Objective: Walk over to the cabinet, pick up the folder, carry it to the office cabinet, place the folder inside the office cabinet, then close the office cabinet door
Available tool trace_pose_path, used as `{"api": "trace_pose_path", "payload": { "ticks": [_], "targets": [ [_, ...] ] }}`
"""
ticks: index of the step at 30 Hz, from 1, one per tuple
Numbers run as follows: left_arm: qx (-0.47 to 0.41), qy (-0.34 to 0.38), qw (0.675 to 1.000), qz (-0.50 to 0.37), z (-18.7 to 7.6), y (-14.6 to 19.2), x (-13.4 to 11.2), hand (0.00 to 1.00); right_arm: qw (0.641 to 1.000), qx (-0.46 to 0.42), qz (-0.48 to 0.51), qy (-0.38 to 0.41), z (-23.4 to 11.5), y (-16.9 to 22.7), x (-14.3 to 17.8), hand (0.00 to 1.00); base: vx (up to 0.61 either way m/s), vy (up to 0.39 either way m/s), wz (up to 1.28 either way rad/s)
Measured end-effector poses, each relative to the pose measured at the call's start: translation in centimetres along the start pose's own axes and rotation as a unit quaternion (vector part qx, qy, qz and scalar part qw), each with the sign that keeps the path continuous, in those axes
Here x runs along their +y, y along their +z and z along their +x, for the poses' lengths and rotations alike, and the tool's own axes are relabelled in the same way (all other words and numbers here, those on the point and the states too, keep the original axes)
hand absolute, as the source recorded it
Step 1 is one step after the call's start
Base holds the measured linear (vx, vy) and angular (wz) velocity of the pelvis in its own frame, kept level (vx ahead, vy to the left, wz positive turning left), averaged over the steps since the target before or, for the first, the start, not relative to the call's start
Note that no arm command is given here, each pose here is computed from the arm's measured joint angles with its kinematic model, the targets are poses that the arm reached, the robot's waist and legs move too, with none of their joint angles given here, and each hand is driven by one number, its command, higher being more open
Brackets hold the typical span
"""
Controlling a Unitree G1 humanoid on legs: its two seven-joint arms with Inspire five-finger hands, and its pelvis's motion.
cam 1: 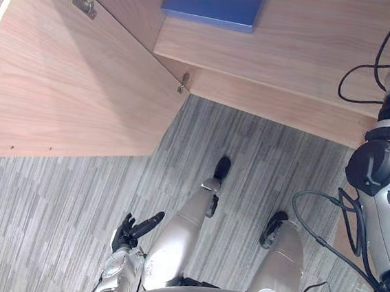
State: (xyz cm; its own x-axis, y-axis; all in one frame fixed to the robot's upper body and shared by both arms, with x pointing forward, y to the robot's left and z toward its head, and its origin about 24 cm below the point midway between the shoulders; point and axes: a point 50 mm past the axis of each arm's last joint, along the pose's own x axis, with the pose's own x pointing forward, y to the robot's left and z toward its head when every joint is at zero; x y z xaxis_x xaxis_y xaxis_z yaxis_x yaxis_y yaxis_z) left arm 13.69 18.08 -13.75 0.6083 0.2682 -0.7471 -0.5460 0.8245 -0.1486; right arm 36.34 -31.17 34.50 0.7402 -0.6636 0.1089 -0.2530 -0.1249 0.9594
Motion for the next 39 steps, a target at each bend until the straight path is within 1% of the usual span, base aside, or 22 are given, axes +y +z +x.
{"api": "trace_pose_path", "payload": {
  "ticks": [4, 14, 21, 23, 28, 32, 35, 38, 39],
  "targets": [
    [0.0, -0.005, 1.0, 0.004, 0.0, 0.0, -0.2, 1.0, 0.999, -0.009, 0.032, -0.003, 0.1, 0.7, 0.2, 1.0, 0.0, -0.002, 0.01],
    [-0.001, -0.015, 1.0, 0.016, 0.0, 0.1, -0.5, 1.0, 0.999, -0.023, 0.047, -0.016, 0.3, 1.6, -0.6, 1.0, 0.0, 0.0, 0.0],
    [-0.006, -0.021, 1.0, 0.017, 0.0, 0.3, -0.6, 1.0, 0.998, -0.029, 0.022, -0.049, 0.8, 2.7, -3.4, 1.0, 0.0, -0.004, -0.02],
    [-0.007, -0.022, 1.0, 0.018, 0.0, 0.3, -0.7, 1.0, 0.998, -0.017, 0.007, -0.059, 0.9, 2.7, -4.2, 1.0, 0.0, -0.013, -0.05],
    [-0.008, -0.03, 0.999, 0.03, 0.0, 0.5, -0.8, 1.0, 0.997, -0.001, -0.012, -0.076, 1.0, 2.4, -5.2, 1.0, 0.0, 0.0, 0.0],
    [-0.008, -0.03, 0.999, 0.032, 0.0, 0.4, -0.7, 1.0, 0.995, 0.008, -0.029, -0.095, 1.1, 2.5, -6.6, 1.0, 0.0, -0.006, 0.02],
    [-0.008, -0.03, 0.999, 0.034, 0.0, 0.5, -0.7, 1.0, 0.995, 0.01, -0.035, -0.096, 1.1, 2.5, -6.9, 1.0, 0.0, 0.0, 0.0],
    [-0.008, -0.032, 0.999, 0.036, 0.0, 0.5, -0.6, 1.0, 0.994, 0.022, -0.067, -0.085, 1.1, 2.1, -7.2, 1.0, 0.0, 0.0, 0.0],
    [-0.008, -0.033, 0.999, 0.037, 0.1, 0.5, -0.5, 1.0, 0.99, 0.032, -0.109, -0.079, 1.1, 1.7, -7.5, 1.0, 0.0, -0.005, -0.03]
  ]
}}
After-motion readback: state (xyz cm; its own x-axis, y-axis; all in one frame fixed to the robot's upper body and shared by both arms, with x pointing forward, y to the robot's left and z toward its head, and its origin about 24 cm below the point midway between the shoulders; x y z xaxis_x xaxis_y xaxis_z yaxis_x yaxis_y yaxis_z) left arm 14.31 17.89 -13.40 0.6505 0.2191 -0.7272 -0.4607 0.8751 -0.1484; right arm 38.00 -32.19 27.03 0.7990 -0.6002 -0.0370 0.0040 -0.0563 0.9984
